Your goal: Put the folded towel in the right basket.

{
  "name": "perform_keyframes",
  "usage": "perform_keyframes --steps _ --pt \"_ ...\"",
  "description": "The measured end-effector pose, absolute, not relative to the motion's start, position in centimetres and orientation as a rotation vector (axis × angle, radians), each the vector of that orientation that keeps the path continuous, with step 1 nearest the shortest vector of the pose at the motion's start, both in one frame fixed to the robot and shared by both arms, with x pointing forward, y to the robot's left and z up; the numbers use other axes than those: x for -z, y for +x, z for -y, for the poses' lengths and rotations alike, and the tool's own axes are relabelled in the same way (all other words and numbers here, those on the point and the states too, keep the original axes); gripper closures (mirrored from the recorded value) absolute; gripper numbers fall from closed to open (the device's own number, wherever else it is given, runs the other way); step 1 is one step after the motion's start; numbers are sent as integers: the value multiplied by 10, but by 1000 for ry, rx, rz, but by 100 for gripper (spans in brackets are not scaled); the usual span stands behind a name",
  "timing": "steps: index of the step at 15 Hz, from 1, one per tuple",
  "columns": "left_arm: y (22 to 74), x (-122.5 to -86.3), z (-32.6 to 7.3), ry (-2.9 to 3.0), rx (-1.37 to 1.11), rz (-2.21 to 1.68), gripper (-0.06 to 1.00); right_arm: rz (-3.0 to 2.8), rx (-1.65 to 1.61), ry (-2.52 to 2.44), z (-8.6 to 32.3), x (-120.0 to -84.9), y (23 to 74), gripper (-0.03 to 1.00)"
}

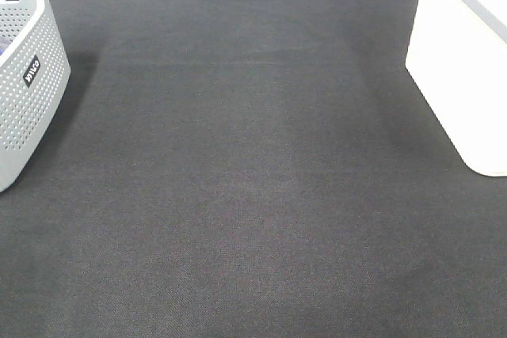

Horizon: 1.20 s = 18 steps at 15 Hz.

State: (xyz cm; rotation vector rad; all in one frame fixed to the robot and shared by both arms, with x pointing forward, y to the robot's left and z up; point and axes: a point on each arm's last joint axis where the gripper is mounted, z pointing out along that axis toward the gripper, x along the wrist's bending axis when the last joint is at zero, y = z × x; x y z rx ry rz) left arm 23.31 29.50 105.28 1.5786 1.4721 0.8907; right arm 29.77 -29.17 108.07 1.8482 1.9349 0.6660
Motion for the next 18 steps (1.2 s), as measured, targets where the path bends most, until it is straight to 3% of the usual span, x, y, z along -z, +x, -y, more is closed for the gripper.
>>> perform_keyframes --steps 6,18 --pt "233 -1053 -295 1579 -891 -1472 7 -1661 -872 1580 298 -1056 232 27" --pt "233 -1053 -295 1579 -891 -1472 7 -1604 -933 1526 297 -1053 236 27"
